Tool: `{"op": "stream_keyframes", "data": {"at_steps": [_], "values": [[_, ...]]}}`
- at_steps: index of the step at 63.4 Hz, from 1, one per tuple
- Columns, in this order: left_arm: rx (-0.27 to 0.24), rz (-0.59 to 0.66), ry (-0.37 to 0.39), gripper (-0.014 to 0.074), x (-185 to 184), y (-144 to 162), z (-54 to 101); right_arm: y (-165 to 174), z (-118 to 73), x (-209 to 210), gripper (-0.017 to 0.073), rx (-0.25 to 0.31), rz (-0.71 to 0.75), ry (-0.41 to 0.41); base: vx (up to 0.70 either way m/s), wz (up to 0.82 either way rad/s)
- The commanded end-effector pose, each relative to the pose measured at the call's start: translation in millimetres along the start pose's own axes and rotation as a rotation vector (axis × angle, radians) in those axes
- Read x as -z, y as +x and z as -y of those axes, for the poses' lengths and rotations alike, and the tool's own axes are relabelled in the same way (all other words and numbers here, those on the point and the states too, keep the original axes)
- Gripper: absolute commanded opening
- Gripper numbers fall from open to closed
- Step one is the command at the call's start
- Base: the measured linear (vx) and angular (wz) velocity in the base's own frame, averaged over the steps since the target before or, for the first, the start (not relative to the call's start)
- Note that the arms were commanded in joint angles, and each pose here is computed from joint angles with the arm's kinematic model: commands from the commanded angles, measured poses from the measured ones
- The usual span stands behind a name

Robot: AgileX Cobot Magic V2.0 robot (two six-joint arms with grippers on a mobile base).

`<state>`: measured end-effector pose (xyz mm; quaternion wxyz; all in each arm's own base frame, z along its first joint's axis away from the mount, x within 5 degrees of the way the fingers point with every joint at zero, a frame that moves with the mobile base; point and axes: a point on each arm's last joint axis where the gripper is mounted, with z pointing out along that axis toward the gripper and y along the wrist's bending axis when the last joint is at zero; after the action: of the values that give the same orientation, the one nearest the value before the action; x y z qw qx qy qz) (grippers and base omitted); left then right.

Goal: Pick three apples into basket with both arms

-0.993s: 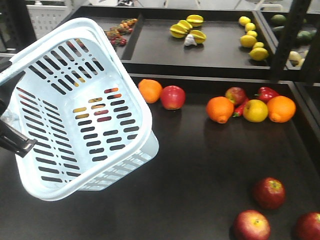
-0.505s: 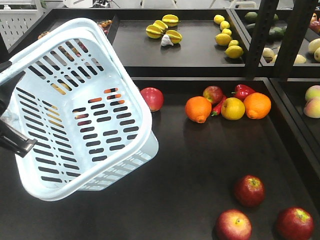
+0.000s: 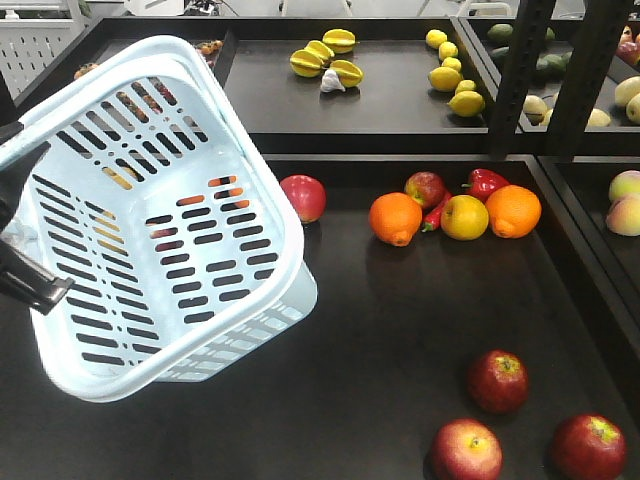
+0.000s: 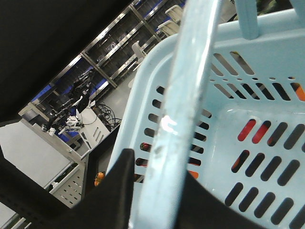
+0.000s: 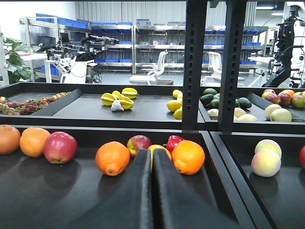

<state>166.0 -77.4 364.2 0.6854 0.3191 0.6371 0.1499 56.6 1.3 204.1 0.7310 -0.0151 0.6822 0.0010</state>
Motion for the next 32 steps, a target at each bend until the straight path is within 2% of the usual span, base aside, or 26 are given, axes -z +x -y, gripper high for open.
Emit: {"op": "stream_keyframes", "data": {"at_steps": [1, 32], "values": [[-0.002, 0.032, -0.046, -0.0008, 3.9, -9.0, -10.7, -2.2, 0.0, 0.7, -0.0009, 0.014, 0.068, 0.001, 0.00, 0.00], [-0.002, 0.032, -0.046, -0.0008, 3.9, -9.0, -10.7, -4.4, 0.1, 0.9, -0.0009, 0.007, 0.090, 0.002, 0.00, 0.00]]}}
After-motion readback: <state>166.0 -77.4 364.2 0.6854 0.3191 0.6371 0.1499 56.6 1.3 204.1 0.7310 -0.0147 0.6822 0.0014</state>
